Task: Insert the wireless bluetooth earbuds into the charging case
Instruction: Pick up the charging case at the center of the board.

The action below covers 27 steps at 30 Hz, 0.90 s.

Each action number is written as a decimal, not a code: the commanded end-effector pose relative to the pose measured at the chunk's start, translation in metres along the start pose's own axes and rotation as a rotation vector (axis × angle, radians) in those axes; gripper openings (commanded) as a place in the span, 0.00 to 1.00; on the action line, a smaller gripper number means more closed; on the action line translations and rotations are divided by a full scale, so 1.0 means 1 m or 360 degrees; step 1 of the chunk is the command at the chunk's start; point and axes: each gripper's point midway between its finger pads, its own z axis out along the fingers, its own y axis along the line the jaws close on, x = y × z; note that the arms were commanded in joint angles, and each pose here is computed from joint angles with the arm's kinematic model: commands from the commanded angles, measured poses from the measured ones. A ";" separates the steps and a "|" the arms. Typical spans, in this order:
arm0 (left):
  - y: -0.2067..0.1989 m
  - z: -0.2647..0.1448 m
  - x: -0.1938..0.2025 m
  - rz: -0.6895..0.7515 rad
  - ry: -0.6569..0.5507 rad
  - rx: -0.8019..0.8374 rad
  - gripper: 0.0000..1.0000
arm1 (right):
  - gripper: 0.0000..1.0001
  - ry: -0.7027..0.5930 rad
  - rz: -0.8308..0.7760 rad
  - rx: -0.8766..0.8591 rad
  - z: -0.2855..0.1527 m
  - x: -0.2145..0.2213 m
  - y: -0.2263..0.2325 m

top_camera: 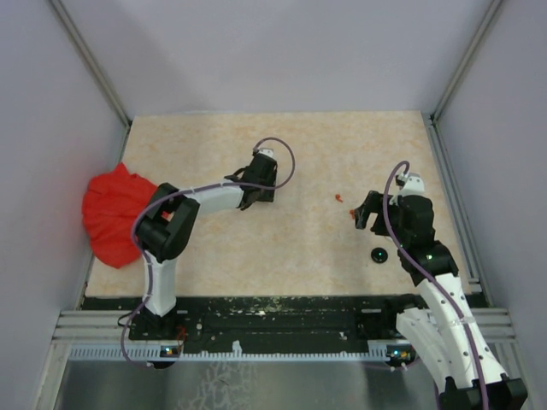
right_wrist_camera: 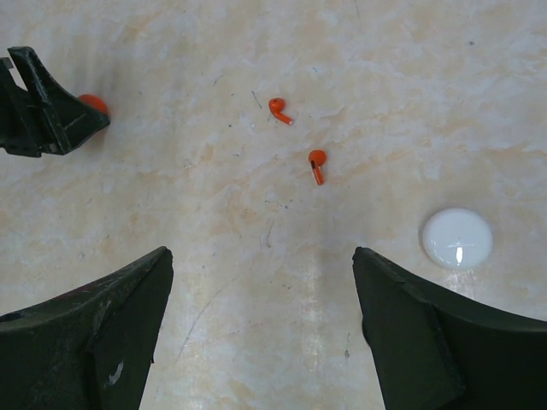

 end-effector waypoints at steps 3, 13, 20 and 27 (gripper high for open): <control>-0.007 -0.031 -0.007 0.0126 -0.0107 0.0139 0.53 | 0.85 -0.0076 -0.0028 -0.0107 0.001 -0.016 0.013; -0.032 -0.089 -0.017 0.0356 -0.0404 0.0458 0.52 | 0.83 -0.0048 0.0024 -0.0516 -0.005 -0.036 0.066; -0.064 -0.130 -0.012 0.0590 -0.0649 0.0701 0.53 | 0.80 0.0053 0.0070 -0.0716 -0.001 -0.042 0.092; -0.090 -0.165 -0.009 0.0798 -0.0885 0.0865 0.53 | 0.78 0.0173 0.0097 -0.0870 0.015 -0.041 0.115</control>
